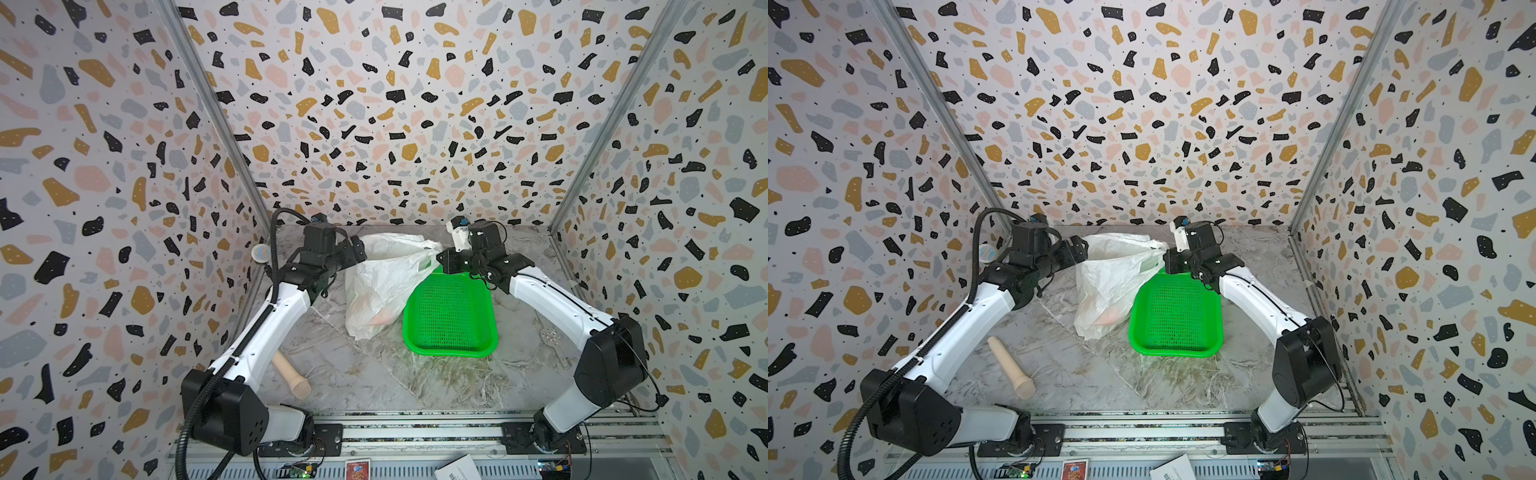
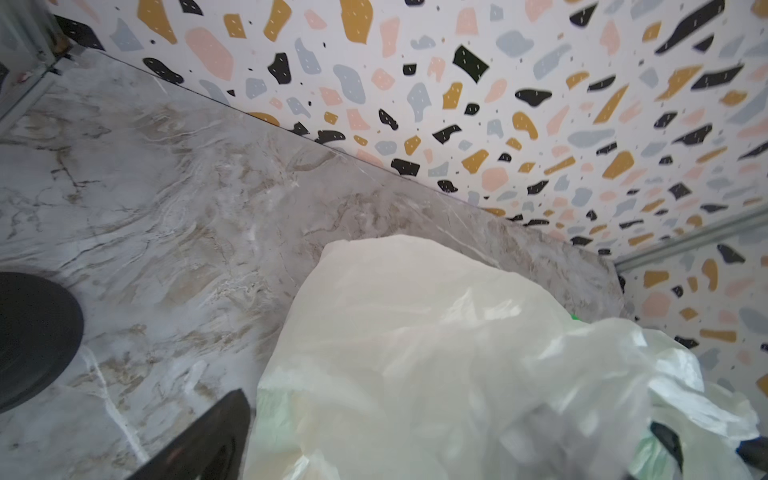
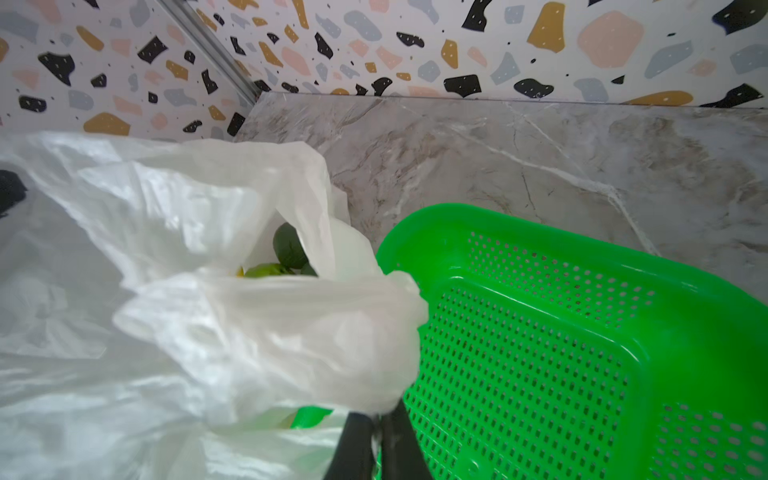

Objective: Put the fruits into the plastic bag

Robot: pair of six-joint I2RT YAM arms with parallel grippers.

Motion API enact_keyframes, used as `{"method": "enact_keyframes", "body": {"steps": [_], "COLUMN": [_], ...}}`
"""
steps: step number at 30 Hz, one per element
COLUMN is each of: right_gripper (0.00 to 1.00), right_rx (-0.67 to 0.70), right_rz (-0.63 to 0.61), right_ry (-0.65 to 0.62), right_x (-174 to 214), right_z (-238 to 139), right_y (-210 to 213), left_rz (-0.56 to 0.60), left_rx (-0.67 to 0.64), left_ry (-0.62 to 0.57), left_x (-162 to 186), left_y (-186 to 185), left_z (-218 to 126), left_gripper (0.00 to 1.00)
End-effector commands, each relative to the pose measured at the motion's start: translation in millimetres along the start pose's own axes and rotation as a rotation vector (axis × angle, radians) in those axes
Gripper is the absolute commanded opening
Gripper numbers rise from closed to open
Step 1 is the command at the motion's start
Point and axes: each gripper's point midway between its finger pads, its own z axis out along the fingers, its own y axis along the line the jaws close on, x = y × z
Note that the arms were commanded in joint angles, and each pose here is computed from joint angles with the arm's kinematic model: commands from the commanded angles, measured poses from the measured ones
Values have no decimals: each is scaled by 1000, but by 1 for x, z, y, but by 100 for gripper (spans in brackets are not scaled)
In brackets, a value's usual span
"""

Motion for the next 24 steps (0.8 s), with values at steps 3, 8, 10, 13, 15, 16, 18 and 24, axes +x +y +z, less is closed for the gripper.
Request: {"method": "enact_keyframes", "body": {"steps": [3, 8, 10, 13, 15, 16, 18, 24], "right_gripper": [52, 63, 63, 63, 63, 63, 63, 63], "right_rx": [-17, -3, 11, 28, 38, 46, 63, 212], "right_rz": [-31, -56, -55, -47, -35, -27, -10, 60], "right_ry": [-164, -260, -276, -287, -291, -293, -298, -399], "right_x": [-41, -57, -60, -59, -58, -57, -56, -58], "right_z": [-36, -67, -75, -83, -86, -87, -91, -127], "right_y": [12, 12, 7, 0, -7, -11, -19, -71], "left_rz": [-1, 8, 27, 23, 12, 7, 14, 102], "left_rx": [-137, -25, 109, 279, 358, 390, 442, 391], "left_ry": [-127, -110, -97, -84, -81, -82, -86, -181], "left_x": [-43, -38, -37, -37, -39, -40, -43, -67], "left_y": [32, 15, -9, -39, -53, -58, -68, -67], "left_z": [-21, -19, -20, -26, -30, -34, -41, -75], "left_gripper": [100, 99, 99, 100, 100, 100, 100, 100]}}
